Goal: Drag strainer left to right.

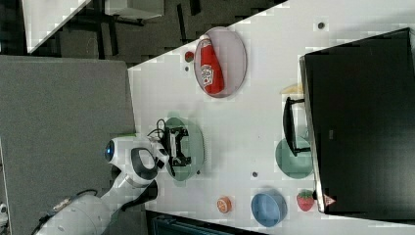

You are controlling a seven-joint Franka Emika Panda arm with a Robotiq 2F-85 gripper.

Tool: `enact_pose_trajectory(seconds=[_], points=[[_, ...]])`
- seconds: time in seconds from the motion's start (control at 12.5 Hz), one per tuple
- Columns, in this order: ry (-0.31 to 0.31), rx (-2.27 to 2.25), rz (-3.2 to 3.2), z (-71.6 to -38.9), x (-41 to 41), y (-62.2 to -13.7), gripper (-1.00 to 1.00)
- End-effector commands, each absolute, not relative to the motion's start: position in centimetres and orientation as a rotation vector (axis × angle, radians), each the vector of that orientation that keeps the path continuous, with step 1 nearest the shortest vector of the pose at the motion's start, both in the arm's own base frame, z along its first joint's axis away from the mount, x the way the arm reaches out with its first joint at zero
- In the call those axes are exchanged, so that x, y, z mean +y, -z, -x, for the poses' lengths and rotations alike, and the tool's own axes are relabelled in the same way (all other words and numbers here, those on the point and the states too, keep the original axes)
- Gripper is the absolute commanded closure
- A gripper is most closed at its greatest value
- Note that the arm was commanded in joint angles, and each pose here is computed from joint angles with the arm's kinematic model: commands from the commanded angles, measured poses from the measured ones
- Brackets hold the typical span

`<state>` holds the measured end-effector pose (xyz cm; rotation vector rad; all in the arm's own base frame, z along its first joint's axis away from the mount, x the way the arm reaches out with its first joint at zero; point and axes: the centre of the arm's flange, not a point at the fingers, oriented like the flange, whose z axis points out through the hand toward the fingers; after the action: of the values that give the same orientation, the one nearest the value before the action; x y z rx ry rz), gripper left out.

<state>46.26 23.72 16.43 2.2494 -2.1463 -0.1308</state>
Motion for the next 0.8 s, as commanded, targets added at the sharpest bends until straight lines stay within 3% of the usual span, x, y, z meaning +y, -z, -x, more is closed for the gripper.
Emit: enact_pose_trajectory(seconds=[0.08, 0.8], points=[[0.109, -2.227, -2.176, -48.1, 20.3, -16.9, -1.00], [0.057, -2.139, -2.213, -49.0, 11.2, -16.9, -1.00]])
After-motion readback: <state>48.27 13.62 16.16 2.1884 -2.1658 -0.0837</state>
